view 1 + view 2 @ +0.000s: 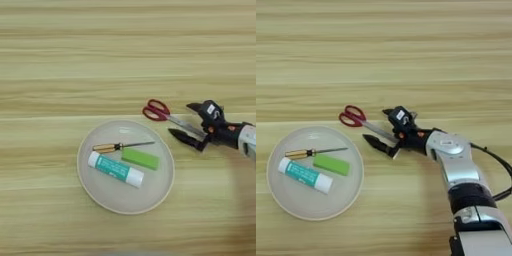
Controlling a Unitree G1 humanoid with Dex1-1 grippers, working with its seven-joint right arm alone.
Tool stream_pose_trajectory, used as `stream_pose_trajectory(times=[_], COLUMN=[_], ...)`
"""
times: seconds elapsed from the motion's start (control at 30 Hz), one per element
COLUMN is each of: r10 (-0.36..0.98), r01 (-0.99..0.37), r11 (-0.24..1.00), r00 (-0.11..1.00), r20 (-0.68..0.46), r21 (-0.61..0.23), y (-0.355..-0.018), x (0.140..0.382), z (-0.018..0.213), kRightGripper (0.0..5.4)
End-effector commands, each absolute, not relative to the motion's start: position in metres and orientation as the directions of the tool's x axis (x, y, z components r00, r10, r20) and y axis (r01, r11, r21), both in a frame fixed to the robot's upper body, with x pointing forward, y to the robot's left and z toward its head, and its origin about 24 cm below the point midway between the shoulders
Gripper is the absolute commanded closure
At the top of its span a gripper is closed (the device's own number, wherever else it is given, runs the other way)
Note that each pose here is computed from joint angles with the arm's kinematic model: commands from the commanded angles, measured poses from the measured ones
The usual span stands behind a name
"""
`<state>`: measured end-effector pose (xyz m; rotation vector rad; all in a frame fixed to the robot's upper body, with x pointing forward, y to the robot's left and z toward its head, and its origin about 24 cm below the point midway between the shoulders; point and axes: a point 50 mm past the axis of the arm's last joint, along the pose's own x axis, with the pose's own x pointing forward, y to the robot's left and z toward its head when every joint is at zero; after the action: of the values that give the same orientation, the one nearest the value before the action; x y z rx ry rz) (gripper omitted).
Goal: Move the objects on the table
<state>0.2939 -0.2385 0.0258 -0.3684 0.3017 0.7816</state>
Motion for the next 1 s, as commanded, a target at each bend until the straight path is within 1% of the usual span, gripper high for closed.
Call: stream_pose_trajectory(times=[0.03, 0.13, 0.3, 0.4, 0.43, 0.5, 0.57, 0.7, 0.9, 1.0], r10=[0.604, 0.612, 0.622, 0.647, 0.643, 0.640, 0.641, 0.641, 0.637, 0.634], r01=[-0.700, -0.710, -0.724, -0.744, -0.745, -0.747, -0.750, -0.762, -0.765, -0.767], r11=[0.650, 0.658, 0.663, 0.657, 0.657, 0.656, 0.652, 0.638, 0.637, 0.635], r00=[0.712, 0.698, 0.675, 0.639, 0.634, 0.628, 0.622, 0.603, 0.593, 0.586], r20=[-0.358, -0.371, -0.398, -0.416, -0.429, -0.443, -0.450, -0.476, -0.493, -0.504], r21=[-0.296, -0.250, -0.193, -0.121, -0.117, -0.111, -0.108, -0.106, -0.095, -0.092], y=[-0.246, -0.248, -0.250, -0.249, -0.250, -0.252, -0.252, -0.253, -0.253, -0.253], x=[0.311, 0.311, 0.310, 0.308, 0.306, 0.305, 0.305, 0.302, 0.300, 0.300], z=[0.051, 0.046, 0.040, 0.034, 0.031, 0.029, 0.028, 0.023, 0.020, 0.017], kRightGripper=[0.04, 0.05, 0.57, 0.86, 0.90, 1.17, 1.24, 1.70, 2.19, 2.52])
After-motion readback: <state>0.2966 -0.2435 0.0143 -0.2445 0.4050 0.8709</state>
